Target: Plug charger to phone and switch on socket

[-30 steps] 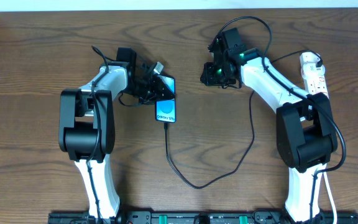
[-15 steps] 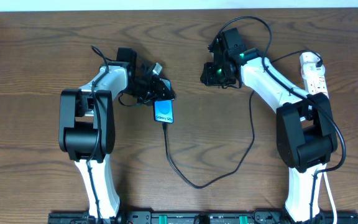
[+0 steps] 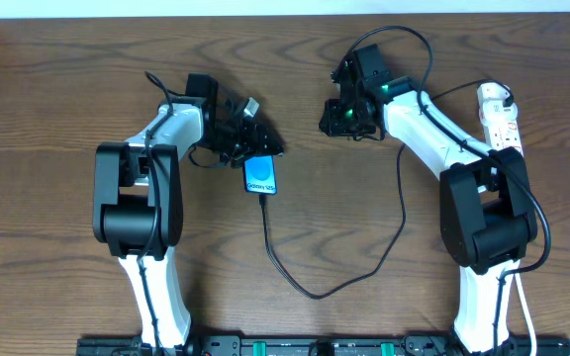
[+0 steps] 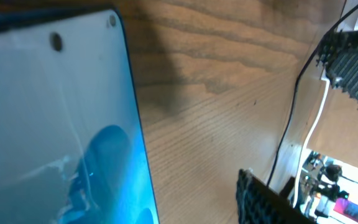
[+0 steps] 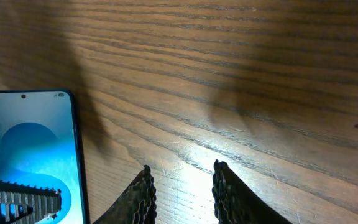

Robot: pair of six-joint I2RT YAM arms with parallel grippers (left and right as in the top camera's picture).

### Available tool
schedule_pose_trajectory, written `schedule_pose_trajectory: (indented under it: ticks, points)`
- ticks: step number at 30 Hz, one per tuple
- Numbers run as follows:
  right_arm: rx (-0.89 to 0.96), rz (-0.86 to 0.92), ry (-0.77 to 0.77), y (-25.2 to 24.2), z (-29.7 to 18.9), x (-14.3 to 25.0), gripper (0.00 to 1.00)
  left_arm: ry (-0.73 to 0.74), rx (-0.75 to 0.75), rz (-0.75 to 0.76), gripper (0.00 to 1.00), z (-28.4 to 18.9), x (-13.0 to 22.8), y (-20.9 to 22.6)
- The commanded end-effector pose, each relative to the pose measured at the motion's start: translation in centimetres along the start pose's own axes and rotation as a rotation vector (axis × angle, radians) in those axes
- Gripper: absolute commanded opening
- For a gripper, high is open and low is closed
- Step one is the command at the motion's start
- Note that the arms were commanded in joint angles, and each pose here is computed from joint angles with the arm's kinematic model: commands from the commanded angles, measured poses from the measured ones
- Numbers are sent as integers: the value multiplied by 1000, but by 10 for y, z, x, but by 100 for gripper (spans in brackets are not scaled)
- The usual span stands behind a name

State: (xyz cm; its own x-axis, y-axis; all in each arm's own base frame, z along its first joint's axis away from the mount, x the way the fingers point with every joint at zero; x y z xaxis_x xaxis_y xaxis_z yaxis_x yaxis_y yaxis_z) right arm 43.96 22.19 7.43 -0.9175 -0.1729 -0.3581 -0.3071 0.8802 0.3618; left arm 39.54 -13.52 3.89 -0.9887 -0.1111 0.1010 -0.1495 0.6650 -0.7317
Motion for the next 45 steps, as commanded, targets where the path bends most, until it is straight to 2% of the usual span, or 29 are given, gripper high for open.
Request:
schedule_pose_trajectory:
  ticks: [1, 23, 45]
  points:
    - [-4, -36, -35, 8, -12, -9, 30, -34, -147, -1, 63, 0, -5, 23]
    - [-4, -36, -35, 8, -12, -9, 30, -92, -423, -29, 64, -11, -10, 60]
    - [-4, -37, -35, 8, -12, -9, 30, -121, -523, -27, 64, -18, -14, 73]
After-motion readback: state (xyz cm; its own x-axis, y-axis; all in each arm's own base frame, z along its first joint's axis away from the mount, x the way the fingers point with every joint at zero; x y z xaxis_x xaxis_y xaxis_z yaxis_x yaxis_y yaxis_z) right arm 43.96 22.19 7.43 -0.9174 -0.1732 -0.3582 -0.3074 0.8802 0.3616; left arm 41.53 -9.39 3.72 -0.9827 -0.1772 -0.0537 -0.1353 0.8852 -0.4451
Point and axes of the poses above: each gripper's point midway between its finger pads, its own z axis out along the fingers, its own y axis along the line the jaws close on, x = y × z, the point moved 3 cm from there along -z, back along the fingers, and after that the axes turned 9 degrees about -z, right-handed, at the moved point
